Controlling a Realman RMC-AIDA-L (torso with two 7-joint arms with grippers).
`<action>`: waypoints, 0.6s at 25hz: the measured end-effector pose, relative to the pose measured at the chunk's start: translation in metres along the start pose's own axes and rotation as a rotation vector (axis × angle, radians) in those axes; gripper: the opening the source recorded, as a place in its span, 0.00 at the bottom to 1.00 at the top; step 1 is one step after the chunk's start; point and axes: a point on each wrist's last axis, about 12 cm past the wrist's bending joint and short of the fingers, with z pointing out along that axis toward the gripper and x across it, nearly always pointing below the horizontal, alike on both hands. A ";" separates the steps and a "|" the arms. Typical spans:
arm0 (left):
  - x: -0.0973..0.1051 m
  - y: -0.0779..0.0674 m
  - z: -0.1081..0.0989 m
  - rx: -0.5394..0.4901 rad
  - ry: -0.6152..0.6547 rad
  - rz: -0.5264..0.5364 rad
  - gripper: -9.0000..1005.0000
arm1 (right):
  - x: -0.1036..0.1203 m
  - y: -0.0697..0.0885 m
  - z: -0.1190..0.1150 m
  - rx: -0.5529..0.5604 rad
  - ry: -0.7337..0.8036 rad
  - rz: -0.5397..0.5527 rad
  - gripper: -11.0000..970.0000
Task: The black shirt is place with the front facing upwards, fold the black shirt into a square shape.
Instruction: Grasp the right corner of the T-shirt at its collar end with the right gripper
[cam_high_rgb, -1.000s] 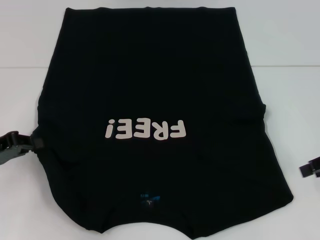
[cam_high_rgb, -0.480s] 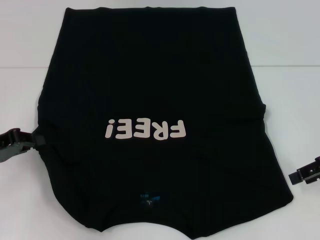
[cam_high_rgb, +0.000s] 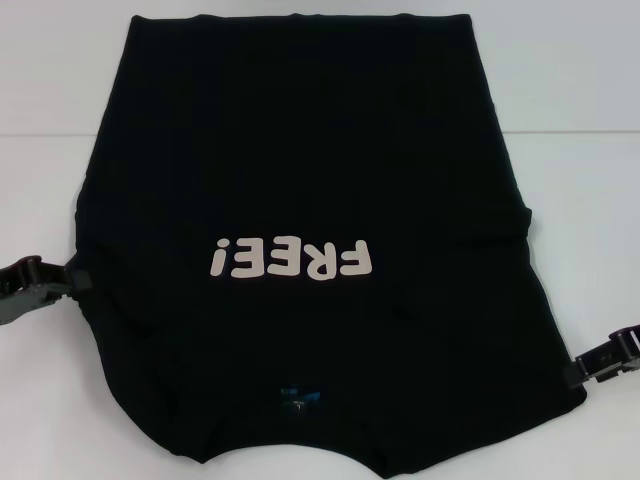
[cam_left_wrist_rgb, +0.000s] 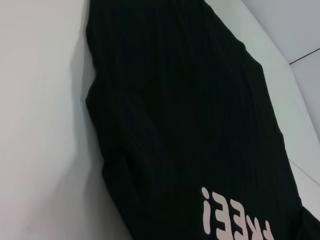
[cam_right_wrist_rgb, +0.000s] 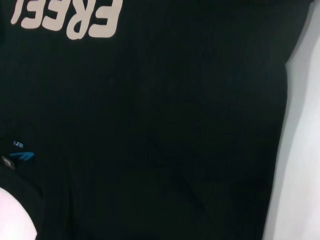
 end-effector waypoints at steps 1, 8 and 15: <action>0.000 0.000 0.000 0.000 0.000 0.000 0.04 | 0.000 0.000 0.001 0.001 0.001 -0.001 0.60; 0.000 0.000 0.000 0.001 0.000 -0.001 0.04 | 0.000 0.001 0.008 0.013 0.018 -0.002 0.60; 0.001 0.000 0.001 0.003 -0.001 -0.007 0.04 | -0.004 0.007 0.016 0.025 0.028 -0.019 0.60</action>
